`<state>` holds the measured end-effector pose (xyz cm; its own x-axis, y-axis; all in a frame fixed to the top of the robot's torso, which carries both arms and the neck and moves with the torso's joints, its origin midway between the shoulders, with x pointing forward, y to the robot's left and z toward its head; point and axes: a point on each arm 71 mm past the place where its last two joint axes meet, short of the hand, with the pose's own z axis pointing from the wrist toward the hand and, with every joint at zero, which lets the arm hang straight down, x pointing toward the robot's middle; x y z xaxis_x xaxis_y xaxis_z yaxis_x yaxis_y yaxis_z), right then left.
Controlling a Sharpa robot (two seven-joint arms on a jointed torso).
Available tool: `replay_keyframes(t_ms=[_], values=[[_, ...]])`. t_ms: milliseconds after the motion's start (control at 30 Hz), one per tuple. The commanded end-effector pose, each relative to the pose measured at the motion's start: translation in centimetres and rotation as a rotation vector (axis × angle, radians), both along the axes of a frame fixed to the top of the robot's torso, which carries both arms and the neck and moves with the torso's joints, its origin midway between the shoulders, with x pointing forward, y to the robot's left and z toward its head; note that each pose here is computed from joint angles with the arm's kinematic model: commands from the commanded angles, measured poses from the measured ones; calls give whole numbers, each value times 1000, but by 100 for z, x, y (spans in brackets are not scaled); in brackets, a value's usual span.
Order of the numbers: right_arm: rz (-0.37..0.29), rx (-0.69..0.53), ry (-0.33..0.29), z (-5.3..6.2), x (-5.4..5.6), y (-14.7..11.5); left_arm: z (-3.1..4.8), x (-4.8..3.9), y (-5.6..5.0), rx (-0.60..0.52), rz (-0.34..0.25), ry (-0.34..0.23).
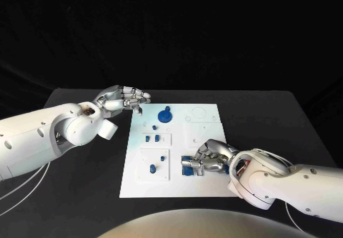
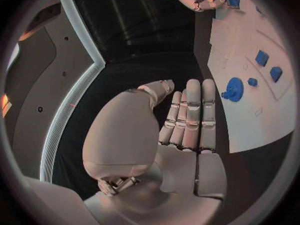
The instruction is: Assemble the parts on the task board
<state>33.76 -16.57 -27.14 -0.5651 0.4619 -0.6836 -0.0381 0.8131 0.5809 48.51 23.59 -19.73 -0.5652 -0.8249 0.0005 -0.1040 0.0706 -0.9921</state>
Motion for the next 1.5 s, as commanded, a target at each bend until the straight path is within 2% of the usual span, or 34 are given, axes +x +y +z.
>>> replay_keyframes(t_ms=[33,467,967,1500], values=[[40,23,33,-16,-26,62,6,-3,-23,-25,-14,12],[66,14,44,-32,-27,39,3,0,-8,-23,-11,14],[74,13,37,11,-81,-37,0,2,14,-18,-8,12],[75,-16,27,-13,-49,-63,0,0,16,-18,-9,12]])
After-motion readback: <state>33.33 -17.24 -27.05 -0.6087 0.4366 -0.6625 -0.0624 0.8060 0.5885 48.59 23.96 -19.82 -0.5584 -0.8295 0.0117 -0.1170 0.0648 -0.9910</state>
